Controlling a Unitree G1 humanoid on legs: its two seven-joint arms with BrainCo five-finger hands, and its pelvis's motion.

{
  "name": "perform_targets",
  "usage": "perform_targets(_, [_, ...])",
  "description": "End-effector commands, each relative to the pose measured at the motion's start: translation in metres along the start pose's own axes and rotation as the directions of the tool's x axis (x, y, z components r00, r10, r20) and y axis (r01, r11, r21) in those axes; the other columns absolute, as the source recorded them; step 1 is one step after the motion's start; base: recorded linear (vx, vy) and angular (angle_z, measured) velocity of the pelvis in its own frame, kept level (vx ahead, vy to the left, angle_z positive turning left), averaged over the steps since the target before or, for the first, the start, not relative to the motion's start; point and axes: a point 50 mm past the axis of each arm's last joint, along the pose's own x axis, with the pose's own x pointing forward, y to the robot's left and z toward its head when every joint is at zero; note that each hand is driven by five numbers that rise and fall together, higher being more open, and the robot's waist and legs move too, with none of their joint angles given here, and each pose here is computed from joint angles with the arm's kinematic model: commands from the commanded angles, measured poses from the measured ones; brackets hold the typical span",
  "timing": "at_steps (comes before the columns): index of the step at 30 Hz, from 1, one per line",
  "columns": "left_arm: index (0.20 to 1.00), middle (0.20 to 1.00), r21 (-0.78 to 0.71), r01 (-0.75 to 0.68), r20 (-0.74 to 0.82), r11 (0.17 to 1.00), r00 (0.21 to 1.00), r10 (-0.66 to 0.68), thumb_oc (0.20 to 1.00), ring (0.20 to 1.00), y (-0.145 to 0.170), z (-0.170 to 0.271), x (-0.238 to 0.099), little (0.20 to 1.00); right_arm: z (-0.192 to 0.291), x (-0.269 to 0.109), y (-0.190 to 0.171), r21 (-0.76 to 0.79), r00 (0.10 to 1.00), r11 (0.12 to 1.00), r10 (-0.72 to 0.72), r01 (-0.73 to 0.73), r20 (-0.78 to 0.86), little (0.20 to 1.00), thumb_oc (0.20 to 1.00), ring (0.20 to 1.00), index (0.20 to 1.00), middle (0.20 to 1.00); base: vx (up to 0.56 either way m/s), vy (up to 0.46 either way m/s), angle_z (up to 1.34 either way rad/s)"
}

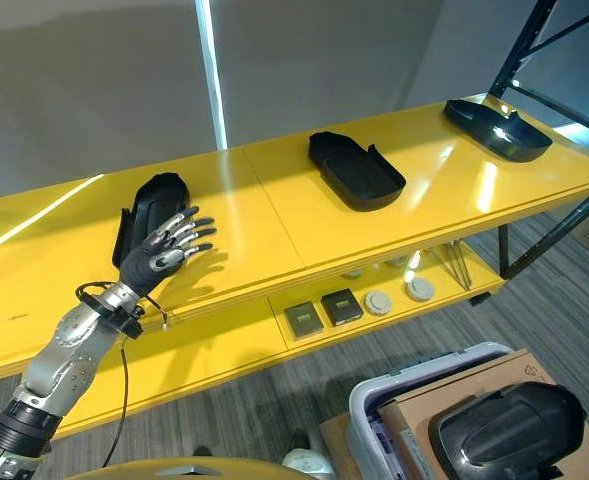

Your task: Move parts from the plastic box to the shelf.

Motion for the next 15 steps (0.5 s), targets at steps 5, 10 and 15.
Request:
perform_targets(5, [1.0,1.0,0.073,-0.133,0.32,0.988,0.942,0.103,1.0,1.0,0.013,0.054,-0.002,1.0,0.032,0.0,0.009,0.203,0.983,0.978,-0.086,0.052,0.161,1.0,1.0,1.0,1.0,1.0,-0.01,-0.047,0.08])
perform_targets(10, [1.0,1.0,0.094,-0.175,0.322,0.98,0.937,0.136,1.0,1.0,0.017,0.056,-0.016,1.0,0.139,-0.048,-0.019,0.415,0.768,0.909,-0.239,-0.038,0.594,1.0,1.0,1.0,1.0,1.0,-0.01,-0.061,0.03])
perform_targets(15, [1.0,1.0,0.082,-0.231,0.333,0.97,0.923,0.192,1.0,1.0,0.025,0.055,-0.028,1.0,0.186,-0.121,-0.051,0.379,0.445,0.915,-0.286,-0.136,0.849,1.0,1.0,1.0,1.0,1.0,-0.01,-0.022,-0.25])
